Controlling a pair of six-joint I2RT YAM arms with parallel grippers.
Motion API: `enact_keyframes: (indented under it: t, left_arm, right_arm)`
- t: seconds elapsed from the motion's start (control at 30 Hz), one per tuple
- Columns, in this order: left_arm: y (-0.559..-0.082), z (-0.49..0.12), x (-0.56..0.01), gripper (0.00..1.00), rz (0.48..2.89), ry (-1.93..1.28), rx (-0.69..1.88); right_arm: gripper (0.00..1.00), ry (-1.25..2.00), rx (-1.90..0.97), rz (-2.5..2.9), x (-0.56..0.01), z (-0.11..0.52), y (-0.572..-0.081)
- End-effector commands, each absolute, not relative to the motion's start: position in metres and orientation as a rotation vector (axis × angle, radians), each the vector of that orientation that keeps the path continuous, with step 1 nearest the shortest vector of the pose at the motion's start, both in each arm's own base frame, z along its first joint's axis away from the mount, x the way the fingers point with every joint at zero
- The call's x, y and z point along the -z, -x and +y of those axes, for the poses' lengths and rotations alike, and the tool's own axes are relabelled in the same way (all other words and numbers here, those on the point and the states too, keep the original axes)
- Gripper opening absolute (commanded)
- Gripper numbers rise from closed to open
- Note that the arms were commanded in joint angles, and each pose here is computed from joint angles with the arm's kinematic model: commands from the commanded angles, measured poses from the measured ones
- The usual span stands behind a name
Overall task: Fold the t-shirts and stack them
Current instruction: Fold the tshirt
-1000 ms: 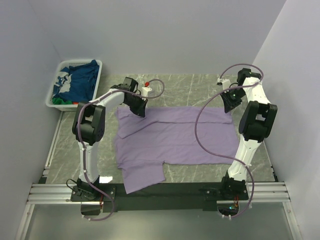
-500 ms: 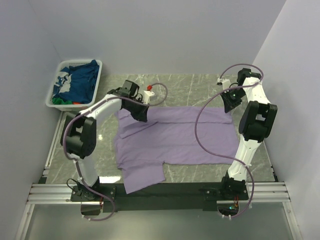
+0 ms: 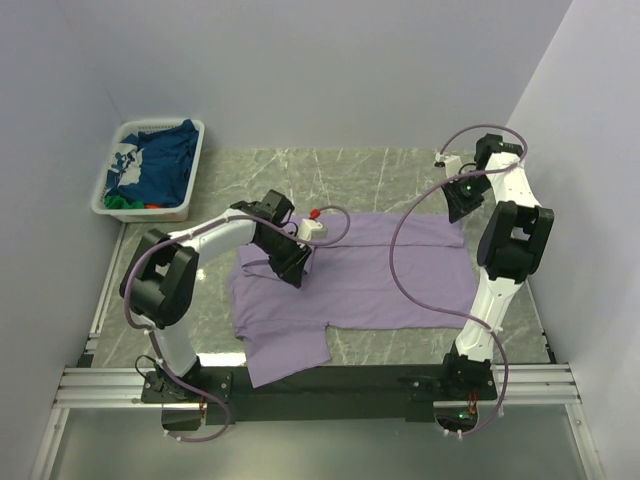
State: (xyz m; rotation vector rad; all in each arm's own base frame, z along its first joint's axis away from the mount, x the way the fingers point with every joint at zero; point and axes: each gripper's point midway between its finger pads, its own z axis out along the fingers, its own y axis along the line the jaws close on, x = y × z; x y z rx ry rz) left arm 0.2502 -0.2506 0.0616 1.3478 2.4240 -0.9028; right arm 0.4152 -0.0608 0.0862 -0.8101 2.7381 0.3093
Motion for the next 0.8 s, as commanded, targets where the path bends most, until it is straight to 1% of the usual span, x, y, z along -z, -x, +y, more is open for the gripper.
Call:
enact_keyframes:
  t: [0.0, 0.13, 0.23, 0.33, 0.43, 0.53, 0.57, 0.63, 0.7, 0.77]
  left_arm:
    - [-0.271, -0.250, -0.105, 0.42, 2.278, -1.322, 0.901]
    - [-0.322, -0.207, -0.102, 0.46, 2.343, -1.101, 0.752]
    - [-0.347, -0.187, -0.091, 0.49, 2.384, -1.030, 0.691]
    - [-0.355, -0.179, -0.077, 0.50, 2.427, -1.024, 0.648]
    - [-0.345, -0.182, -0.063, 0.46, 2.484, -1.050, 0.707]
    - [-0.312, -0.187, -0.052, 0.41, 2.551, -1.125, 0.805]
    - [-0.294, -0.185, -0.048, 0.39, 2.583, -1.162, 0.829]
    - [-0.273, -0.192, -0.048, 0.34, 2.593, -1.226, 0.861]
    - [-0.253, -0.191, -0.052, 0.32, 2.611, -1.274, 0.893]
    - [-0.246, -0.194, -0.066, 0.32, 2.549, -1.342, 0.918]
  right_arm:
    - [0.25, 0.764, -0.305, 2.715, -0.098, -0.061, -0.426]
    - [0.25, 0.738, -0.303, 2.718, -0.094, -0.060, -0.431]
    - [0.25, 0.728, -0.301, 2.734, -0.087, -0.055, -0.433]
    - [0.24, 0.716, -0.296, 2.747, -0.083, -0.053, -0.434]
    - [0.24, 0.702, -0.276, 2.748, -0.081, -0.054, -0.439]
    - [0.24, 0.689, -0.251, 2.756, -0.081, -0.058, -0.441]
    - [0.24, 0.689, -0.243, 2.760, -0.080, -0.059, -0.441]
    - [0.24, 0.687, -0.222, 2.770, -0.077, -0.063, -0.442]
    - [0.24, 0.686, -0.208, 2.774, -0.076, -0.064, -0.444]
    - [0.24, 0.682, -0.182, 2.785, -0.076, -0.069, -0.444]
